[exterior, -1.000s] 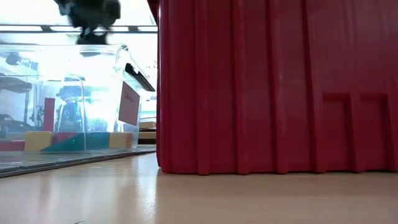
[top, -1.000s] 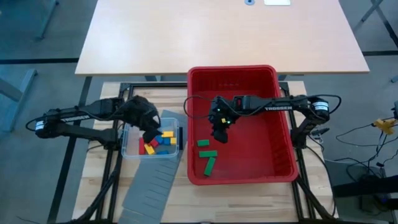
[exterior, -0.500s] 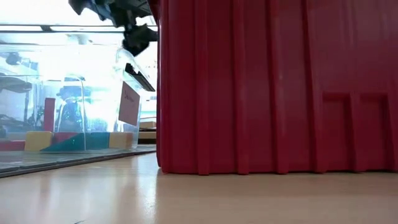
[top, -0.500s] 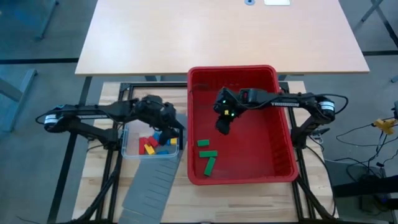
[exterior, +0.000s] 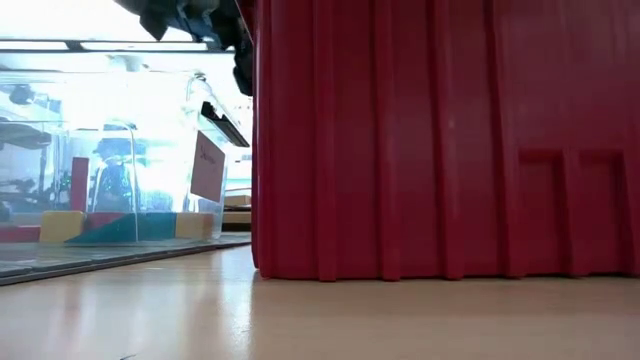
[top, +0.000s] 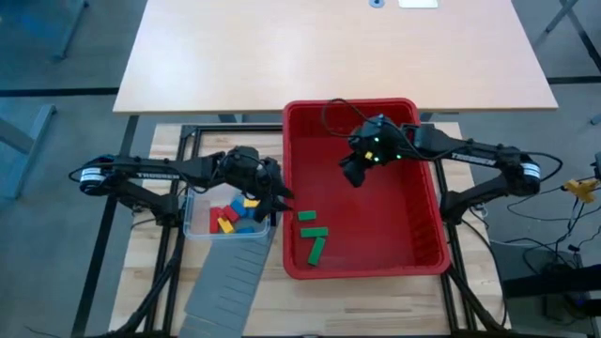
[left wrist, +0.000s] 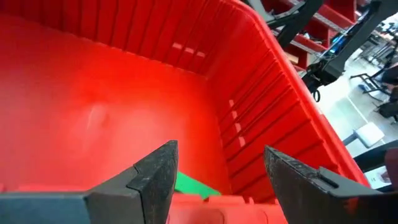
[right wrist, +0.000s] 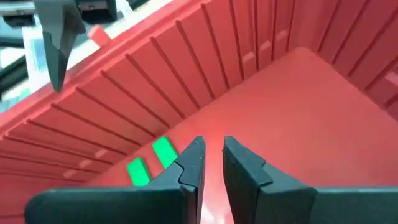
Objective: Sort blocks
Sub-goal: Remove the top green block from the red bin
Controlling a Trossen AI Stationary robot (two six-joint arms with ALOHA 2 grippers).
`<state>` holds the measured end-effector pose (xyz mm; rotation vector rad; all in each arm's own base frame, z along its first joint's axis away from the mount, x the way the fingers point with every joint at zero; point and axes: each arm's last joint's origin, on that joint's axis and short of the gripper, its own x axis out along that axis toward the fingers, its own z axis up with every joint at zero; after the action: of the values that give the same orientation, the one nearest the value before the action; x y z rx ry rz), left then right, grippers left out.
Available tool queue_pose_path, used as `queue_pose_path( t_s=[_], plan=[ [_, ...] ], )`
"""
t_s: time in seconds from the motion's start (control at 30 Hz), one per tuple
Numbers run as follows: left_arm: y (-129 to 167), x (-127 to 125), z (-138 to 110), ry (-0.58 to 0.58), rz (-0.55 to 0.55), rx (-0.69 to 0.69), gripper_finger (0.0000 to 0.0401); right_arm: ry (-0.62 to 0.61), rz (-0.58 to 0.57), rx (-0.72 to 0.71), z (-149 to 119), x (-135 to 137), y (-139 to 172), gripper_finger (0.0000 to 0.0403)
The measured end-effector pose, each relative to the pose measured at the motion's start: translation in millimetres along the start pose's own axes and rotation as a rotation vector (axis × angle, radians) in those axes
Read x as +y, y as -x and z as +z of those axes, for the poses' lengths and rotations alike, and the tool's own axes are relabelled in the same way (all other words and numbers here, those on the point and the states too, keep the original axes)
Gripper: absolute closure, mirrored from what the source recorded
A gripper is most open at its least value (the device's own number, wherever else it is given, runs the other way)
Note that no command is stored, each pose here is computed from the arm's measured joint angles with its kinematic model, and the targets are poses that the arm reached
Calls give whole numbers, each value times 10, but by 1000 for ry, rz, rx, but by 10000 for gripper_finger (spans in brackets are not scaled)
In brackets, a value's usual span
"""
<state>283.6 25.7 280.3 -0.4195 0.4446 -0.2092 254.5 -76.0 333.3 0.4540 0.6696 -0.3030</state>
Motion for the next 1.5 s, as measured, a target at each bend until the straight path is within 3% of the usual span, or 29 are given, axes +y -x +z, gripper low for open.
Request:
queue_pose_path(
  t_s=[0.27, 0.53, 0.67, 0.83, 1.17, 1.5],
  plan=[
    [-230, -20, 252, -89, 3, 63, 193, -100, 46, 8, -379, -126, -106, 370],
    [-553, 56, 448, -142, 68, 428, 197, -165, 126, 0, -491, -142, -155, 375],
    [-737, 77, 533, -188, 88, 525, 201, -148, 126, -62, -456, -130, -36, 374],
    [-968, 141, 609, -186, 86, 559, 199, -131, 101, -181, -440, -114, 251, 381],
    [-1086, 180, 679, -194, 122, 568, 204, -102, 81, -443, -545, -109, 947, 401],
    [-1101, 197, 682, -170, 169, 557, 207, -140, 57, -421, -752, -193, 870, 401]
  ],
)
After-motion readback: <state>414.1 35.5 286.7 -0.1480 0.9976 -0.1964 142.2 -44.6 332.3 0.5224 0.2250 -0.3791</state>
